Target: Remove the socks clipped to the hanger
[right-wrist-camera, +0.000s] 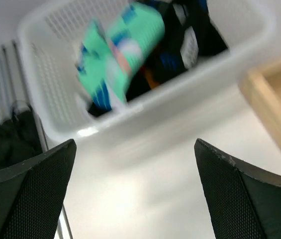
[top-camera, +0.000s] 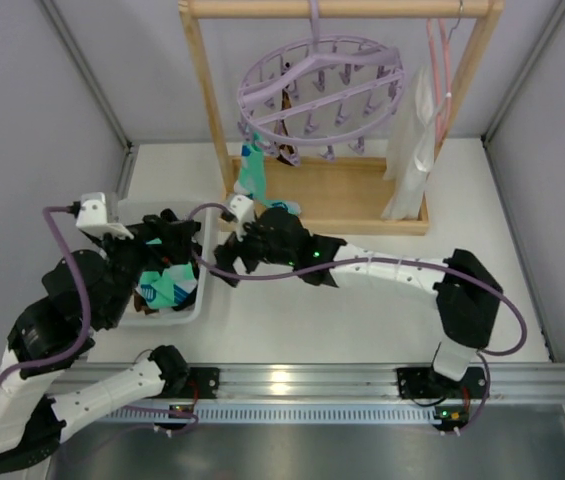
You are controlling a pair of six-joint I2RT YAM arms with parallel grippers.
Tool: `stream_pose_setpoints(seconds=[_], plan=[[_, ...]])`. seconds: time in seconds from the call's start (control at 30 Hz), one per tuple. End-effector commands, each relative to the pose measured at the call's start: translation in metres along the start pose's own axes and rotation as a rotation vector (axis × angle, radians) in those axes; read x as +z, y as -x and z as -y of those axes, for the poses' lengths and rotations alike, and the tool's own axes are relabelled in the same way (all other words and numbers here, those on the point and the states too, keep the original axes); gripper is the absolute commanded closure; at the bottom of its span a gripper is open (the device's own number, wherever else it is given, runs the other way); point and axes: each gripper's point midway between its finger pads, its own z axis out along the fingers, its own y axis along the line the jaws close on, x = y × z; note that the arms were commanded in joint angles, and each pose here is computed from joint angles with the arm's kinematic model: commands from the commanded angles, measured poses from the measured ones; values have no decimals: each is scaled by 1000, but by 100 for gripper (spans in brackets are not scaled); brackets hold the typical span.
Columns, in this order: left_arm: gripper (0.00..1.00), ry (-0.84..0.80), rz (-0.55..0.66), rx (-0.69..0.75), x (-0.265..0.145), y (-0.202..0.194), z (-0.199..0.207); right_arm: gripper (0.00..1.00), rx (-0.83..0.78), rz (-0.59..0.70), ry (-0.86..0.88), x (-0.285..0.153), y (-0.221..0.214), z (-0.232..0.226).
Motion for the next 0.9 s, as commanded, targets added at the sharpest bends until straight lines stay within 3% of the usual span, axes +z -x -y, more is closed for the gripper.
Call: stream_pose_setpoints(seconds=[0.0, 0.17, 0.33, 0.53, 0.67, 0.87], plan=[[1, -13, 19, -32, 5, -1, 5, 3, 42, 242, -47, -67, 50, 24], [1, 12, -48, 7, 25, -27, 15, 2, 107, 185, -160, -102, -4, 72], [1, 27, -116, 60, 43, -51, 24, 1, 72, 154, -270, -118, -18, 114], [1, -84, -167, 84, 39, -60, 41, 2, -104, 161, -318, -94, -11, 169], [2, -98, -161, 99, 32, -63, 35, 4, -154, 123, -358, -57, -16, 216], [2, -86, -128, 94, 21, -64, 18, 6, -206, 153, -321, -3, -24, 242]])
